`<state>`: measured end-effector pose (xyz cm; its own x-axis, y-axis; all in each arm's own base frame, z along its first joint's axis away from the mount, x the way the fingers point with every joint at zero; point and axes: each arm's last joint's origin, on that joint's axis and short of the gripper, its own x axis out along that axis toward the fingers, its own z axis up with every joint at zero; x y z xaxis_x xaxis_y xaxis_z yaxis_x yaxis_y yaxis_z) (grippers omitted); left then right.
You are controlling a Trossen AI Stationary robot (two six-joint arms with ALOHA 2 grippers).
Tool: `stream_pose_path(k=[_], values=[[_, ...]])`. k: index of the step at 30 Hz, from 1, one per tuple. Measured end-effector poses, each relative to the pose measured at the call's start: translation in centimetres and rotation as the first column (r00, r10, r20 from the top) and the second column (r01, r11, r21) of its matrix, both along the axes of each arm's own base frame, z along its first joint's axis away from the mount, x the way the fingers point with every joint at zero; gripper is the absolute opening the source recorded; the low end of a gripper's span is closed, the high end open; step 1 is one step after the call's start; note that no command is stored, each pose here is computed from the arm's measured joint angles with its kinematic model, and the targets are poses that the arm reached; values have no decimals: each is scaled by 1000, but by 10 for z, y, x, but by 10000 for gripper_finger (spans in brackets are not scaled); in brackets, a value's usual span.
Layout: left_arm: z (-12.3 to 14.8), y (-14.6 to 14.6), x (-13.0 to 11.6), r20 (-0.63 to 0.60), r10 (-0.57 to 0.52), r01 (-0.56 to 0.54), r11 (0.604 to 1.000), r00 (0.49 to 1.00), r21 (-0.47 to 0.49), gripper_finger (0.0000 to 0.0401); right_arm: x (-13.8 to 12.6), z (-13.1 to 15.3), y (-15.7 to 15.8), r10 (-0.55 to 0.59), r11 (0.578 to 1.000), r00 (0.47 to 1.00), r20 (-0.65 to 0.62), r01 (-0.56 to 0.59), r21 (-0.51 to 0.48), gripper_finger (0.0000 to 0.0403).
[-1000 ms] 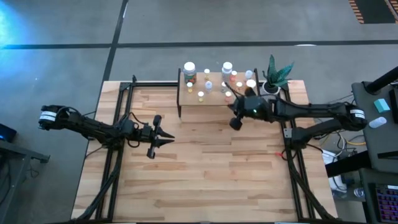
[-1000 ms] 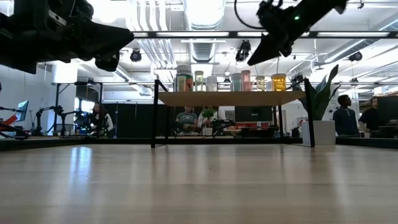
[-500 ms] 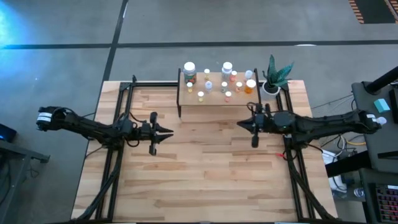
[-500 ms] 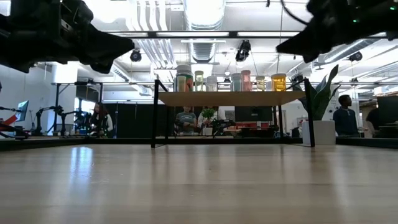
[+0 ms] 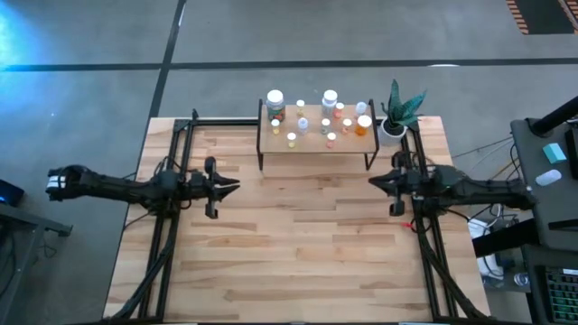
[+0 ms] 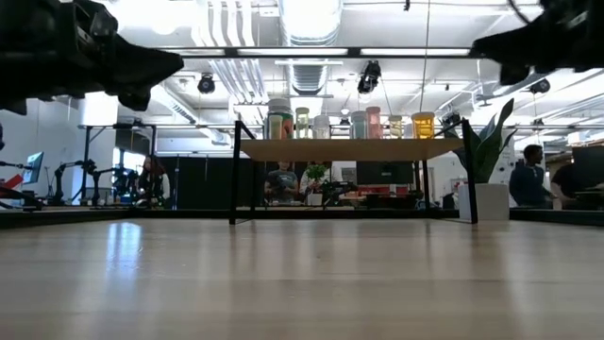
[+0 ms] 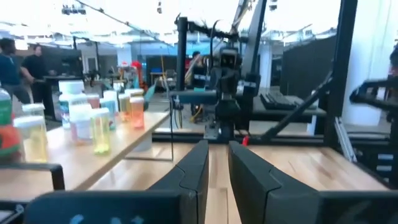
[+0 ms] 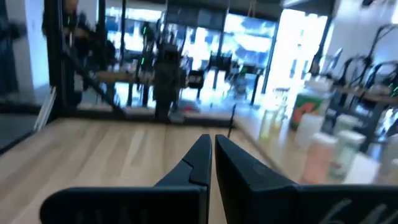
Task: Pick and place medicine bottles onto shelf by color
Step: Return to Home Position
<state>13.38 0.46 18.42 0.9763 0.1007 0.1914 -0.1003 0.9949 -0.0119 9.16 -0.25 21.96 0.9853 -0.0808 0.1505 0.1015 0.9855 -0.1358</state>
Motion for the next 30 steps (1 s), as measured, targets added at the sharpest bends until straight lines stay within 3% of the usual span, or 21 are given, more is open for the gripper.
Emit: stream_pose_path(k=[4,7,16,21,30], values=[[0,1,-4,-13,11,-11,1000,1000,0,44,-10,3,-1,-31,1000,999,28,31,-2,12],[-3,4,-6,-45,47,-47,999,998,-3,44,-6,-3,-4,-87,996,995,-48,87,-18,12],[-11,13,-14,-137,150,-151,989,979,3,44,-3,-21,-12,-187,982,981,-50,187,-17,12],[-11,17,-16,-137,179,-181,984,974,3,44,1,-38,-18,-247,969,969,-24,248,1,12],[-5,16,-18,-78,178,-175,983,981,48,44,0,-39,-26,-317,948,948,-9,317,4,12]])
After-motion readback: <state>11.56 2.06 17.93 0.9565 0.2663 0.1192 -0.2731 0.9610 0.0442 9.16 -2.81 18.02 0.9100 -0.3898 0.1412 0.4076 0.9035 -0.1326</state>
